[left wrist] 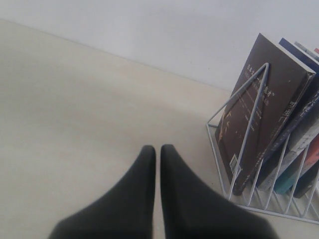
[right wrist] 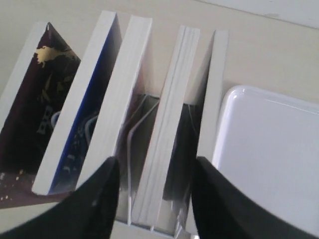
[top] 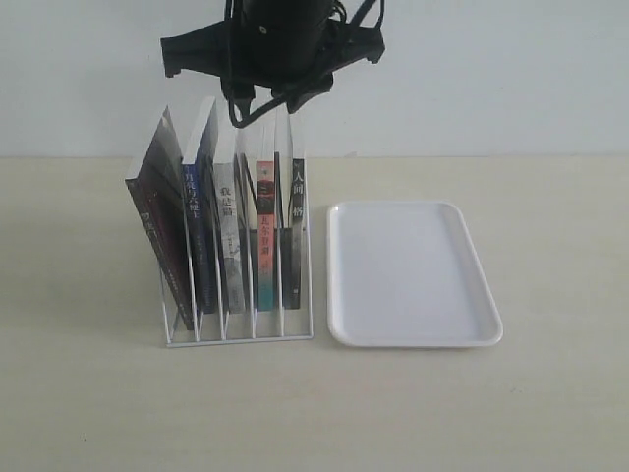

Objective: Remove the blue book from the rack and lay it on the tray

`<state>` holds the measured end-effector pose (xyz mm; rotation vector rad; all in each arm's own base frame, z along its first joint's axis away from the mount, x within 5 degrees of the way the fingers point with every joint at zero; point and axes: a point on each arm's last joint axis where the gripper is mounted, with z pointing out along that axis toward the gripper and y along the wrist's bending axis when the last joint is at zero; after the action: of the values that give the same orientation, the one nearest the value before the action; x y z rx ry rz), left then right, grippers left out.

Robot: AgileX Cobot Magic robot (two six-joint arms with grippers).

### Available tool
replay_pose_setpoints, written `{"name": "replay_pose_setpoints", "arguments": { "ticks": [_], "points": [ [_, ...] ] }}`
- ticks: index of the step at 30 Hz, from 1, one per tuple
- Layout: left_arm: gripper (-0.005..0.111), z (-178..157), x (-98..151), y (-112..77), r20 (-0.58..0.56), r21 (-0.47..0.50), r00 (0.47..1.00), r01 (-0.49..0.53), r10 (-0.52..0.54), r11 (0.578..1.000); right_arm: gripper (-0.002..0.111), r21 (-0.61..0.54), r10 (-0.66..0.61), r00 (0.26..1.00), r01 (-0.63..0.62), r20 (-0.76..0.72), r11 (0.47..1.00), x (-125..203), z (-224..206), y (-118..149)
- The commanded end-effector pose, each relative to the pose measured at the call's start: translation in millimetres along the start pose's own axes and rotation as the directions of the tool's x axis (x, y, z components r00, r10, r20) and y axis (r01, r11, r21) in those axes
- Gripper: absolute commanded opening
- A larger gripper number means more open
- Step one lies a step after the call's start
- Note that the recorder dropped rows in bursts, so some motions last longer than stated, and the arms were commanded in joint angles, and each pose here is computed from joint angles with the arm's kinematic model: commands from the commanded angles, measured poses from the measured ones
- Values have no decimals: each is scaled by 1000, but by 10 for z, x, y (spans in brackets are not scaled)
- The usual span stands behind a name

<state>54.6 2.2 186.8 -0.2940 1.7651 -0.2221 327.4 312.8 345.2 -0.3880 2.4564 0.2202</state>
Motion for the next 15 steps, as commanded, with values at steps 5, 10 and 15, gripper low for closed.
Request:
{"name": "replay_pose_setpoints", "arguments": {
  "ticks": [5,10,15],
  "points": [
    [4,0,-2,-2,11,4,1000,-3,3,1000,22,-23,30,999,-29,16,999,-15,130,37],
    [4,0,-2,-2,11,4,1000,-3,3,1000,36,-8,29,1000,-29,-7,1000,16,225,37],
    [4,0,-2,-2,11,4,1000,-3,3,1000,36,24,58,998,-57,-38,998,43,299,-4]
  ]
}}
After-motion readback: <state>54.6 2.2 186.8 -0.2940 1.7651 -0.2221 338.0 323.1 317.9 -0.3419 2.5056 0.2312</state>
